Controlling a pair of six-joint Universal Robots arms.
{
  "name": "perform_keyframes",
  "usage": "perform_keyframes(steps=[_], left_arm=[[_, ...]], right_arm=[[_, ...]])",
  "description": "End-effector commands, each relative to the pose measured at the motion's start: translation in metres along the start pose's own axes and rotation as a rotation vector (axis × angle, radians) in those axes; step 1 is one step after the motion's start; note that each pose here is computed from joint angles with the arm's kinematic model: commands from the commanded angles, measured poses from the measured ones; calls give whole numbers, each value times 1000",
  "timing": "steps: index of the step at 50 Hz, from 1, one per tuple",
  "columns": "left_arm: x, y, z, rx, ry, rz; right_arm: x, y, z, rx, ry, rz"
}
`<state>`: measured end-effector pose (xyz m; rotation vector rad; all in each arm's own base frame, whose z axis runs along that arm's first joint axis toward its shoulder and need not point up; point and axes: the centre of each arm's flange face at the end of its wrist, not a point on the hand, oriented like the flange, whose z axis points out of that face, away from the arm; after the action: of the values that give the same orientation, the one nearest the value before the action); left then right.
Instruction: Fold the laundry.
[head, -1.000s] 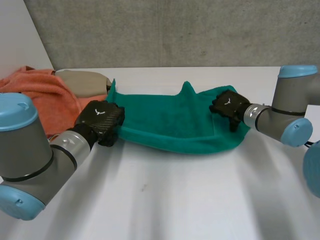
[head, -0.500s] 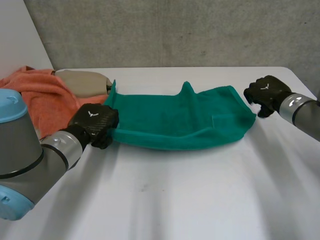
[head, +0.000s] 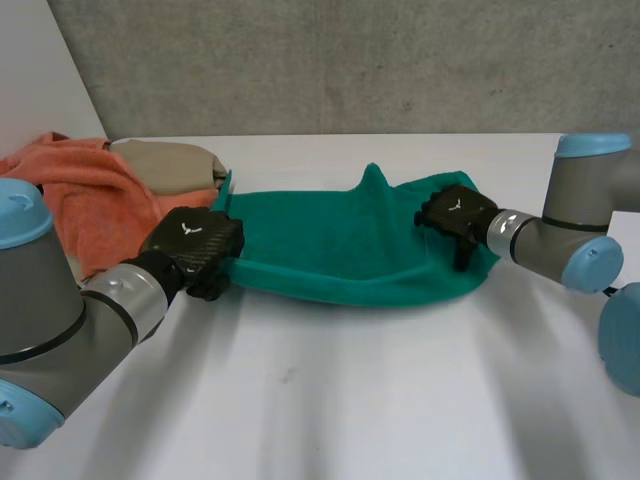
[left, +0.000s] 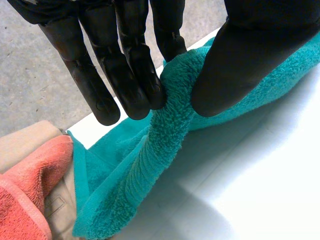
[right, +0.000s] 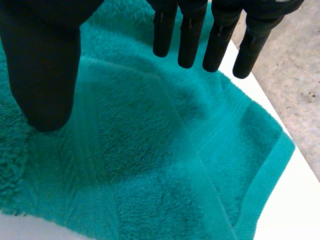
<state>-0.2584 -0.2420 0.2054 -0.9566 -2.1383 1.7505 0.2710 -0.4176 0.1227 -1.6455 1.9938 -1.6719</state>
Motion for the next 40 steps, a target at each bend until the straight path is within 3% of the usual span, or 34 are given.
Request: perform_keyframes(steps=[1,6,10,19,25,32,40], left_arm=[[-6,0,1,1,-11,-8],[-8,2,2,-3,-10,-11],[-9,1,2,1,-14,-11],[-10,1,2,2,-17,-5],[-4,7,-2,-36,2,-17],[5,7,-25,-77,24,-22],[12,15,-25,-84,49,-17]], right_arm=[[-7,10,11,-2,3,-12],[-3,14,11,-16,13,-20],[21,4,-2,-31,109,-19],[48,5,-41,24,256,94],[41,5,-70,-56,222,121],[38,-4,-139,-176,156,147],[11,24,-131,-192,131,175]])
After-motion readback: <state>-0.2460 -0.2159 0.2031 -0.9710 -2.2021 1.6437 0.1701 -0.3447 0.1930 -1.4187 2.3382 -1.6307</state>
